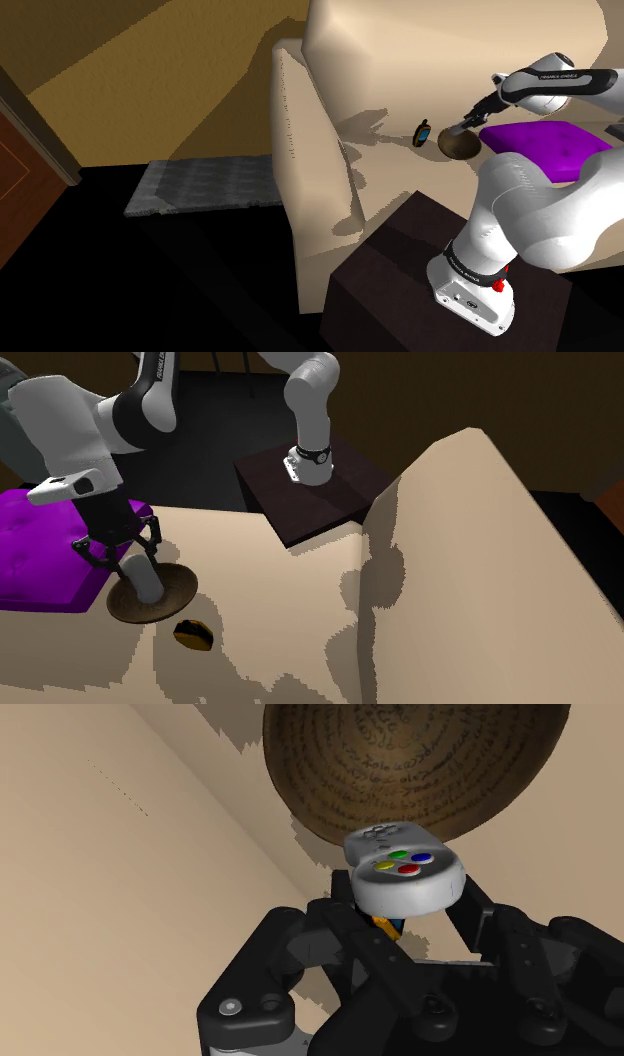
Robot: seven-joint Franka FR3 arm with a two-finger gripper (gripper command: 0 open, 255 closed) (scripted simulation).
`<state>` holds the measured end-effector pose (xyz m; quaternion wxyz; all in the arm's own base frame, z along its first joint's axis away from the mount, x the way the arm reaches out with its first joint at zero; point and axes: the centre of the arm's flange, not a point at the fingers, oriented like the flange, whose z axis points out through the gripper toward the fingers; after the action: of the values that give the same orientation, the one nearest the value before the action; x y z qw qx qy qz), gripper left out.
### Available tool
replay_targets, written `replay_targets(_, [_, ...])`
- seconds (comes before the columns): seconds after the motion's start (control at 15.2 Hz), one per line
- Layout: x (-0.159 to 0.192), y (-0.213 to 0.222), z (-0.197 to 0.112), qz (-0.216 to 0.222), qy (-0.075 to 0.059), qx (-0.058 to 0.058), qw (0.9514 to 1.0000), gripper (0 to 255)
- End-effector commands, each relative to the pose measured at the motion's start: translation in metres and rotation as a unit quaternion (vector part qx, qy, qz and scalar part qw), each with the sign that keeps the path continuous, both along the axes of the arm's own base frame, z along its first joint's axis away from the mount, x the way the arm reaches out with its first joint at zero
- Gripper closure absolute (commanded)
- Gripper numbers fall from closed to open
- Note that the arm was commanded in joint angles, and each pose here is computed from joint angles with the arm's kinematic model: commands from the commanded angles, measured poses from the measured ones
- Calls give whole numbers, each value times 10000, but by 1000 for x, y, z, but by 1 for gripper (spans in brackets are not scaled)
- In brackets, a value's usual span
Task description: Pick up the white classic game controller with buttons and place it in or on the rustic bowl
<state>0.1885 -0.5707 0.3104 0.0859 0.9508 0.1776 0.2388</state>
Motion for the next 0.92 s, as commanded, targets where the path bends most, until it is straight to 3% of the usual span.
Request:
replay_targets(0.0, [0, 0, 11, 1, 0, 1, 10000, 255])
replay_targets(0.33, [0, 0, 33, 1, 0, 1, 10000, 255])
replay_targets(0.46, [-15, -23, 38, 1, 0, 1, 10000, 255])
replay_targets(0.86, [-15, -23, 7, 1, 0, 1, 10000, 255])
